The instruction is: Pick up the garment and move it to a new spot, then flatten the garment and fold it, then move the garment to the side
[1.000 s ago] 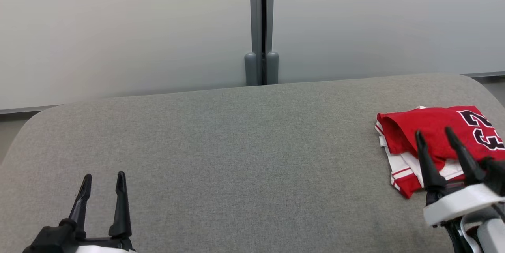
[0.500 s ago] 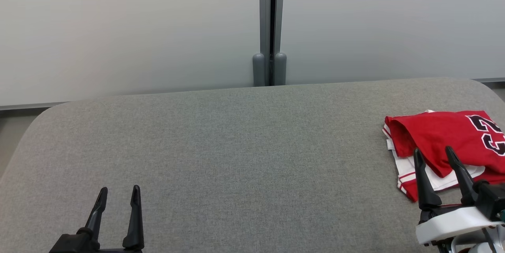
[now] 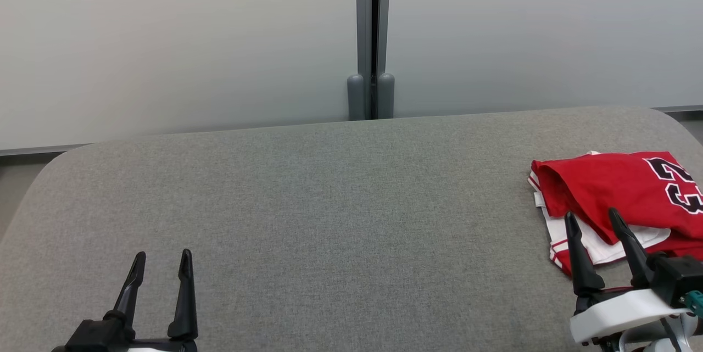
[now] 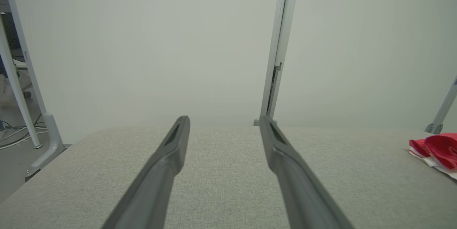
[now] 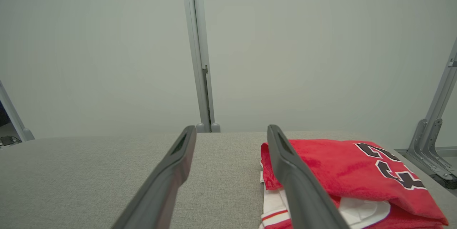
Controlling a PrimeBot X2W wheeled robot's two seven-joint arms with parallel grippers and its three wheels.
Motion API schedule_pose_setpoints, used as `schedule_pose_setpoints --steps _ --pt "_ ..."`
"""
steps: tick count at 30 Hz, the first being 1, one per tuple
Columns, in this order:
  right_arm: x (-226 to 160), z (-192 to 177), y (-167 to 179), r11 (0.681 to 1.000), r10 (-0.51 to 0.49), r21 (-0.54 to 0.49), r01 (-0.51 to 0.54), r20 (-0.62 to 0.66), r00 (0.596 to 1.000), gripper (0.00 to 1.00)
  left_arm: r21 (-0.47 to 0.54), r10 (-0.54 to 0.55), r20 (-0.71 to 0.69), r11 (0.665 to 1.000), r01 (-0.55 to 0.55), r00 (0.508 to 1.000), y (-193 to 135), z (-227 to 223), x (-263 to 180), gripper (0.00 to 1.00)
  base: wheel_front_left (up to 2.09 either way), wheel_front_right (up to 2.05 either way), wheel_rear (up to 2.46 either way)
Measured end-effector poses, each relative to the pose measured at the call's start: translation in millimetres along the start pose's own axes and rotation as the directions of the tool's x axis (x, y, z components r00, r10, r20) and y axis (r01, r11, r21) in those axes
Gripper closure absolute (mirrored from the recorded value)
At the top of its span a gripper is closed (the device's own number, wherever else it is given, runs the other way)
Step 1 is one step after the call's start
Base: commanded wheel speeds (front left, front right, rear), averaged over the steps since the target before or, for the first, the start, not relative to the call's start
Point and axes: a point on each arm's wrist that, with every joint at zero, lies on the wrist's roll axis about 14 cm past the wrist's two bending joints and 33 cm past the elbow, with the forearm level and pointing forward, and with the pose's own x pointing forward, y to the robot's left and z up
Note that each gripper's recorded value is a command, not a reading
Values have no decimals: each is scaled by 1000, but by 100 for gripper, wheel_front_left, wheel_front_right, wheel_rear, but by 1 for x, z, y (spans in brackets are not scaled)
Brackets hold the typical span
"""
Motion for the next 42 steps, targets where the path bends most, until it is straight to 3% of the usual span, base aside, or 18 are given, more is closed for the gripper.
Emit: schedule_pose_setpoints --steps 7,8,13,21,42 --pt "2 -2 2 1000 6 5 -6 -7 1000 0 -3 1 -12 1000 -1 1000 1 -4 -1 0 0 0 0" --pt "0 -6 2 1000 3 9 -3 -18 1000 100 -6 3 -25 1000 -3 1000 1 -8 -2 100 0 0 0" --pt "-13 -31 4 998 -17 62 23 -96 995 100 -44 25 -105 999 -29 994 3 -30 -12 100 0 0 0" --pt "-12 -33 -5 975 -67 201 89 -114 991 100 -184 63 -135 979 -87 989 10 -35 -10 100 0 0 0" --pt "-6 -33 -17 853 -136 487 188 -142 981 100 -478 88 -164 864 -158 983 15 -34 4 100 0 0 0"
